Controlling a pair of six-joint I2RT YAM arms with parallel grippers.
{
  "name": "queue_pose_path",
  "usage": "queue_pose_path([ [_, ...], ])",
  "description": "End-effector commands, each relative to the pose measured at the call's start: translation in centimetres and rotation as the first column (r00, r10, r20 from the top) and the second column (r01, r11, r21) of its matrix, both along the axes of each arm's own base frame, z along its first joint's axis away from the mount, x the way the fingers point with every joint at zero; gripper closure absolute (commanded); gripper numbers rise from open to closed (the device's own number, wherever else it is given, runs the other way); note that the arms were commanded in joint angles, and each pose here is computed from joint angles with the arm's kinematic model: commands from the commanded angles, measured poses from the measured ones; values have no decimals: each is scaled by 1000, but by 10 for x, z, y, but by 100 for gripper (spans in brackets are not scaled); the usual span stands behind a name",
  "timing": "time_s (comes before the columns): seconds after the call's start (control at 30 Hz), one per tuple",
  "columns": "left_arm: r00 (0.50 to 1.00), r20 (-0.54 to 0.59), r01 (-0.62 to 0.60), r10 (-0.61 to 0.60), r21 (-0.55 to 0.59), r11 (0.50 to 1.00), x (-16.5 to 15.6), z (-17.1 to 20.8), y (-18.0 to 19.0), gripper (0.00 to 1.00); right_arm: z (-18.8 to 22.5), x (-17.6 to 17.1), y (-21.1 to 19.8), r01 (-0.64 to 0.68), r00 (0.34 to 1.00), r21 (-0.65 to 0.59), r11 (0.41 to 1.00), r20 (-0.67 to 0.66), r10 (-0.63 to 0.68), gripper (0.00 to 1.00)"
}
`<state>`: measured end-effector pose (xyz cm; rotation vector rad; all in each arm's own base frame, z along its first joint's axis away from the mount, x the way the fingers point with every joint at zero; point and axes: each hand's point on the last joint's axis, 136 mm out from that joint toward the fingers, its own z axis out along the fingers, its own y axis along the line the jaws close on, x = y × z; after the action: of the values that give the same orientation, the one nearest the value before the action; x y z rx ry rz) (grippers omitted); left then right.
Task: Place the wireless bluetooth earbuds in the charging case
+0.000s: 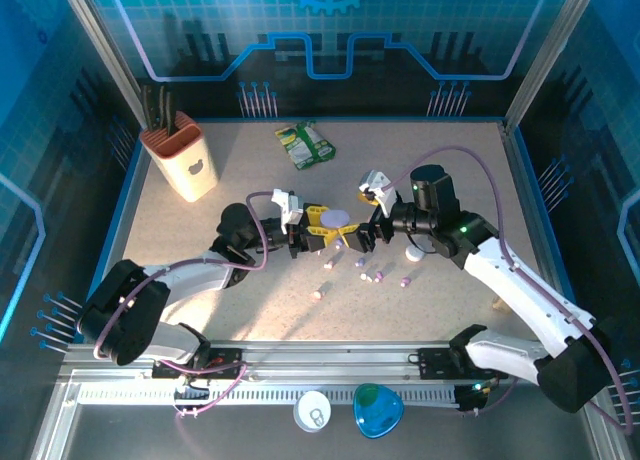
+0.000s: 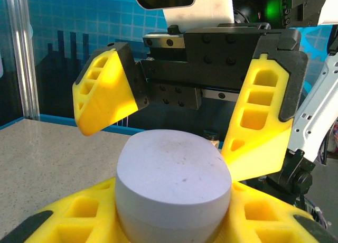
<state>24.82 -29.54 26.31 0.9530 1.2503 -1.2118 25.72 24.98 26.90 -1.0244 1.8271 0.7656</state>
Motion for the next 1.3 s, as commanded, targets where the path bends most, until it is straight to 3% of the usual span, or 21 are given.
queue_pose_path([
  [0.0, 998, 39, 48, -48, 6, 999, -12, 0, 1, 67, 23, 14, -5, 64, 997, 39, 997, 51, -66, 4],
  [0.2, 998, 36, 52, -53, 9, 999, -11, -5, 0, 66, 34, 17, -7, 63, 997, 98, 993, 36, -67, 5],
  [0.63, 996, 29, 79, -78, -27, 996, -14, 1, -1, 68, 42, 27, -14, 101, 994, 87, 991, 41, -105, 5],
  [1.0, 999, 38, -28, 30, -63, 998, -5, 2, 9, 66, 61, 7, -19, 94, 993, 224, 970, 49, -107, 4],
  [1.2, 997, 39, -59, 62, -72, 996, -3, 3, 14, 66, 44, 18, -52, 334, 942, 235, 913, -112, -316, 0],
  [1.27, 995, 44, -82, 86, -76, 994, -1, 4, 17, 66, 25, 28, -77, 496, 867, 222, 840, -192, -461, 0],
])
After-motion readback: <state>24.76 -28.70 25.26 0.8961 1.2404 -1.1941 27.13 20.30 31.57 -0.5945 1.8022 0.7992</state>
